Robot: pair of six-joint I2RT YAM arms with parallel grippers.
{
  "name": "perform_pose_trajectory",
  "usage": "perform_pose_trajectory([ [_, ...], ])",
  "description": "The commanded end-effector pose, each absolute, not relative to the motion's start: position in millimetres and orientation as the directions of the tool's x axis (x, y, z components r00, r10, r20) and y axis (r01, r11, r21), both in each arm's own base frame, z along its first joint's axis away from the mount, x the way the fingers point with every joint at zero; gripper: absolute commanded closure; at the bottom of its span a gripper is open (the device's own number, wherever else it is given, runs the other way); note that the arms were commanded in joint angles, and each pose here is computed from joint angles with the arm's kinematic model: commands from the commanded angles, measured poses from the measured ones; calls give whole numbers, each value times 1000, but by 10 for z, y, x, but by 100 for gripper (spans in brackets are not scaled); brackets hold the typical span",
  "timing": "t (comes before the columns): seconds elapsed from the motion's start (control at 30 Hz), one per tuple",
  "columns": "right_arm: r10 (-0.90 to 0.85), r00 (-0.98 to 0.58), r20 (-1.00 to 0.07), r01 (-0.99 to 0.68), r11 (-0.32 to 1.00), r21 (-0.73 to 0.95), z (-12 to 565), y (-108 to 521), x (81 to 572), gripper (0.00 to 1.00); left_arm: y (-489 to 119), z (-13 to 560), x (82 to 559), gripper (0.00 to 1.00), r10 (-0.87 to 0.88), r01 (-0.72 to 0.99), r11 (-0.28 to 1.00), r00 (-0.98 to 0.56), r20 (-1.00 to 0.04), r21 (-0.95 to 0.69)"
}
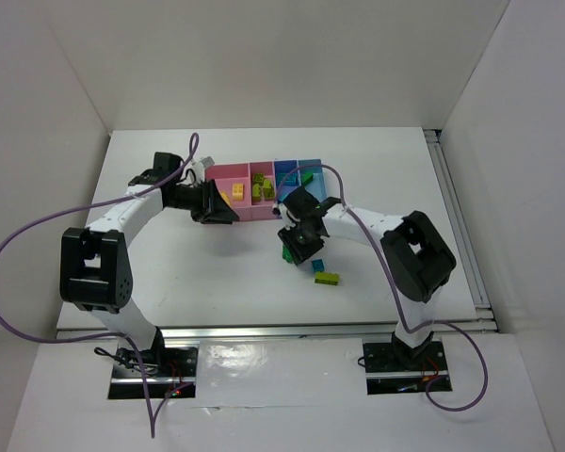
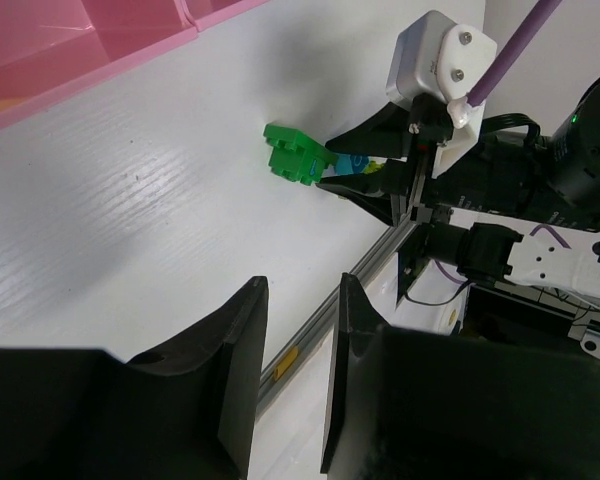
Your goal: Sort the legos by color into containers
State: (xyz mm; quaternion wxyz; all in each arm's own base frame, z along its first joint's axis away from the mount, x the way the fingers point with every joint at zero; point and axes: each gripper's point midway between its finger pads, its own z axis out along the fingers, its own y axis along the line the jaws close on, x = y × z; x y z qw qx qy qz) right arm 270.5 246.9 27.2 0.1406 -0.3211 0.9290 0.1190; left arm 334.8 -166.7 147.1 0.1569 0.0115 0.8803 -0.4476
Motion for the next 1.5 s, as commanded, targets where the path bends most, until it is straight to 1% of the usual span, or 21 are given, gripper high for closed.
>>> perform_pose_trajectory([
  [0.0,-552,-722,-416,-643,758,111,382,2592,2934,54,-1697,1573,3416,65,-108,201,588,-941,-322,-783],
  [0.13,-533,-732,-425,-634,761,137,349,2688,2986,60,-1699,1601,3436,65,-108,208,587,-938,-331,-782],
  [0.2,-522,-733,-435,-629,765,141,358,2710,3006,70,-1699,1601,3436,63,-108,208,587,-938,-331,-782],
  [0.27,-504,-728,-464,-620,773,132,453,2707,3038,80,-1698,1596,3421,54,-108,201,588,-941,-322,-783],
  [0.3,-489,-731,-476,-607,785,125,477,2688,3049,88,-1717,1622,3403,49,-103,207,572,-942,-319,-794],
  [0.33,-473,-732,-490,-591,799,113,538,2669,3080,94,-1729,1637,3392,42,-100,210,562,-943,-317,-800],
  [0.4,-458,-715,-529,-587,804,96,729,2644,3109,98,-1772,1726,3371,36,-94,220,524,-945,-312,-823],
  [0.47,-438,-706,-556,-571,817,82,913,2605,3126,99,-1851,1790,3355,28,-93,228,477,-947,-306,-849],
  [0.53,-420,-699,-579,-562,824,80,1045,2605,3150,99,-1942,1826,3308,25,-80,229,442,-953,-293,-867],
  [0.63,-402,-692,-599,-556,827,88,1171,2614,3154,99,-2161,1873,3279,25,-60,242,426,-954,-294,-872],
  [0.67,-385,-688,-615,-550,830,96,1252,2634,3173,99,-2234,1890,3256,25,-79,214,432,-959,-272,-876],
  [0.73,-356,-684,-636,-539,835,112,1347,2671,3206,100,-2268,1903,3280,27,-149,186,392,-954,-262,-901],
  [0.77,-352,-679,-644,-540,834,113,1383,2685,3224,100,-2271,1889,3295,29,-152,229,383,-940,-305,-895],
  [0.83,-341,-680,-649,-545,827,136,1402,2733,3218,100,-2310,1796,3273,33,-198,149,365,-952,-234,-919],
  [0.87,-329,-681,-655,-539,830,143,1438,2750,3232,100,-2365,1844,3293,33,-202,172,346,-946,-253,-922],
  [1.03,-311,-686,-658,-558,805,201,1503,2862,3190,100,-2536,1664,3334,33,-158,182,363,-955,-252,-914],
  [1.1,-308,-682,-664,-564,799,208,1541,2887,3195,100,-2580,1539,3361,31,-160,151,370,-961,-224,-916],
  [1.13,-308,-682,-664,-564,799,209,1541,2887,3194,100,-2619,1621,3415,31,-155,203,331,-952,-265,-922],
  [1.2,-304,-677,-670,-565,798,209,1578,2884,3191,100,-2670,1586,3358,30,-141,198,301,-958,-249,-933],
  [1.3,-298,-683,-667,-564,795,223,1582,2901,3176,100,-2710,1480,3408,30,-127,196,320,-961,-247,-927],
  [1.47,-297,-683,-668,-569,789,230,1619,2919,3169,100,-2760,1383,3444,37,-118,197,320,-962,-245,-927],
])
